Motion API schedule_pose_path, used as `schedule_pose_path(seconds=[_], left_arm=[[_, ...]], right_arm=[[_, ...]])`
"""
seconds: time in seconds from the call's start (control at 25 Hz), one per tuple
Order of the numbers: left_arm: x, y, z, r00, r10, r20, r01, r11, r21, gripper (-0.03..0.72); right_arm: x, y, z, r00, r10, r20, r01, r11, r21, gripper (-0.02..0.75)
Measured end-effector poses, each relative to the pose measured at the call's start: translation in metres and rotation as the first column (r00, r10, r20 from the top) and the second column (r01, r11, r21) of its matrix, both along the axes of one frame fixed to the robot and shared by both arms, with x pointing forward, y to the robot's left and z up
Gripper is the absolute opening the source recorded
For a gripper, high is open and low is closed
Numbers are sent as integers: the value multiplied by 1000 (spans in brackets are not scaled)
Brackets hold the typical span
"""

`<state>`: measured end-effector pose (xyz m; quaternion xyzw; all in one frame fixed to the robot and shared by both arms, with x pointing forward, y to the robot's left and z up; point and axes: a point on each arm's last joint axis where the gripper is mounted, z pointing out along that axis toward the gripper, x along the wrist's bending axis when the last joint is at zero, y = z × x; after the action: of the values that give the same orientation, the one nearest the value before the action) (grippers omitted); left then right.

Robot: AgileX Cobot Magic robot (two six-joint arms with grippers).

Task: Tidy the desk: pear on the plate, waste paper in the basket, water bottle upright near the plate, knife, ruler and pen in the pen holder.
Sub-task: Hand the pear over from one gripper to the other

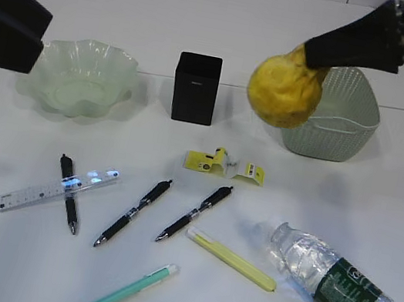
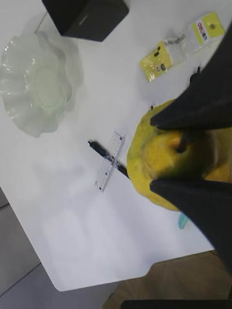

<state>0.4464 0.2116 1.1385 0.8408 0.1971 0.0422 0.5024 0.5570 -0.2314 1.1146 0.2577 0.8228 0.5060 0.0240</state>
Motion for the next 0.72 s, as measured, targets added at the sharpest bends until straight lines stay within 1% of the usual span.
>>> schedule_pose_path(seconds=[0.08, 0.12, 0.24, 0.36, 0.6, 0.72], left_arm=[[2, 0, 2, 1000, -2, 5, 2, 1000, 0, 445], [2, 0, 2, 1000, -2, 5, 2, 1000, 0, 448], [3, -1, 4, 1000, -3, 11, 3, 1000, -6, 452], [2, -4, 7, 1000, -10, 8, 10, 999, -46, 456], [-2, -29, 1, 992, -121, -23, 120, 991, -55, 493], [0, -40, -5, 988, -148, -35, 146, 988, -50, 496]], right_arm=[[-5, 17, -1, 998, 60, 1, -60, 998, -19, 216], [-5, 18, -1, 998, 63, 1, -63, 998, -19, 216], [-11, 36, -1, 992, 124, 4, -124, 992, -24, 216], [-15, 42, 1, 989, 147, 11, -147, 989, -27, 216], [-21, 50, 8, 984, 174, 29, -174, 985, -21, 216], [-25, 49, 14, 984, 174, 47, -173, 985, -20, 216]])
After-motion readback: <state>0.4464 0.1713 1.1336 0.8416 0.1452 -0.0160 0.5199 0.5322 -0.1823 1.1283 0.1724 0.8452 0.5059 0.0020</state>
